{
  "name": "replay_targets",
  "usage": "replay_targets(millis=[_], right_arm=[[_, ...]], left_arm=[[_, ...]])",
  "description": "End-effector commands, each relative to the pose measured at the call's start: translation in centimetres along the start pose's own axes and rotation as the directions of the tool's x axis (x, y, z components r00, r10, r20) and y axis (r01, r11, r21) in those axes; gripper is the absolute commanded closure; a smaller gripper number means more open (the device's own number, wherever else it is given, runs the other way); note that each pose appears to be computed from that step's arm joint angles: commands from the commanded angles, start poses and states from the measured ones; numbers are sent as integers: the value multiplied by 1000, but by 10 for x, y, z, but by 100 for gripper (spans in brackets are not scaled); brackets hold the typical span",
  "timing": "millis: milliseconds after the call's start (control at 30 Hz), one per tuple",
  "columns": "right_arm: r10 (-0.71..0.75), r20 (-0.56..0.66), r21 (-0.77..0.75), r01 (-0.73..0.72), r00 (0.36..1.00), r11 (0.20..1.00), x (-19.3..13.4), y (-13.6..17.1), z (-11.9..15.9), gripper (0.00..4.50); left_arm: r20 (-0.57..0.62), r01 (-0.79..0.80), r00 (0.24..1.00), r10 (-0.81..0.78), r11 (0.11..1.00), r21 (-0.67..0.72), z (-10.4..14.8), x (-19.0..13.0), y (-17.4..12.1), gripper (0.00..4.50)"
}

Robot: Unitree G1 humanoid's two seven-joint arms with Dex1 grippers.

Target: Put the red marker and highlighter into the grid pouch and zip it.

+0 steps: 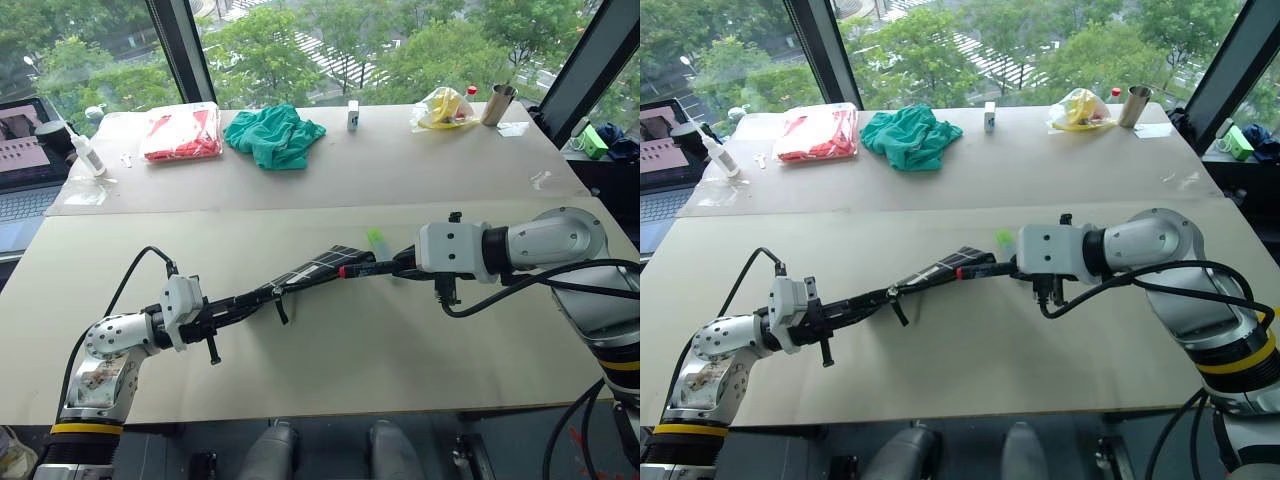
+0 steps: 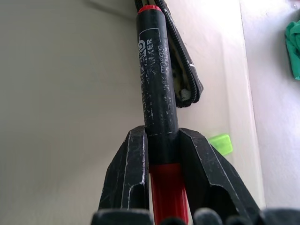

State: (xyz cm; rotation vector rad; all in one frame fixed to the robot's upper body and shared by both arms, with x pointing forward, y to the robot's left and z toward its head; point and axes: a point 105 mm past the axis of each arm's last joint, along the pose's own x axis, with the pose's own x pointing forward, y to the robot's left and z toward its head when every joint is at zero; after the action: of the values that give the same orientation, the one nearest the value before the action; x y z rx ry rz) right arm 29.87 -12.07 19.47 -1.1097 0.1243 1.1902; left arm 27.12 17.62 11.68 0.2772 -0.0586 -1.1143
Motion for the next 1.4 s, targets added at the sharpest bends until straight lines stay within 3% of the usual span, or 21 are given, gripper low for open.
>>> replay_targets(millis=[33, 333, 733, 1200, 1400], right_arm=[[-22, 1, -18, 22, 1000, 1000, 0, -4, 0, 391], [-29, -14, -20, 29, 999, 999, 7, -9, -3, 391], [-19, 28, 42, 17, 999, 999, -21, -11, 1, 391], [-54, -77, -7, 54, 996, 999, -6, -19, -22, 391], [-54, -61, -81, 49, 997, 995, 13, -25, -6, 391]], left_arm=[[19, 3, 1000, -3, 1000, 29, 7, 0, -2, 450], [9, 14, 1000, -14, 999, 30, 5, 1, -6, 450], [6, 19, 1000, -19, 1000, 21, 2, 0, -8, 450], [10, 15, 1000, -15, 999, 30, 3, 0, -5, 450], [6, 23, 1000, -23, 999, 31, 2, 1, -6, 450]])
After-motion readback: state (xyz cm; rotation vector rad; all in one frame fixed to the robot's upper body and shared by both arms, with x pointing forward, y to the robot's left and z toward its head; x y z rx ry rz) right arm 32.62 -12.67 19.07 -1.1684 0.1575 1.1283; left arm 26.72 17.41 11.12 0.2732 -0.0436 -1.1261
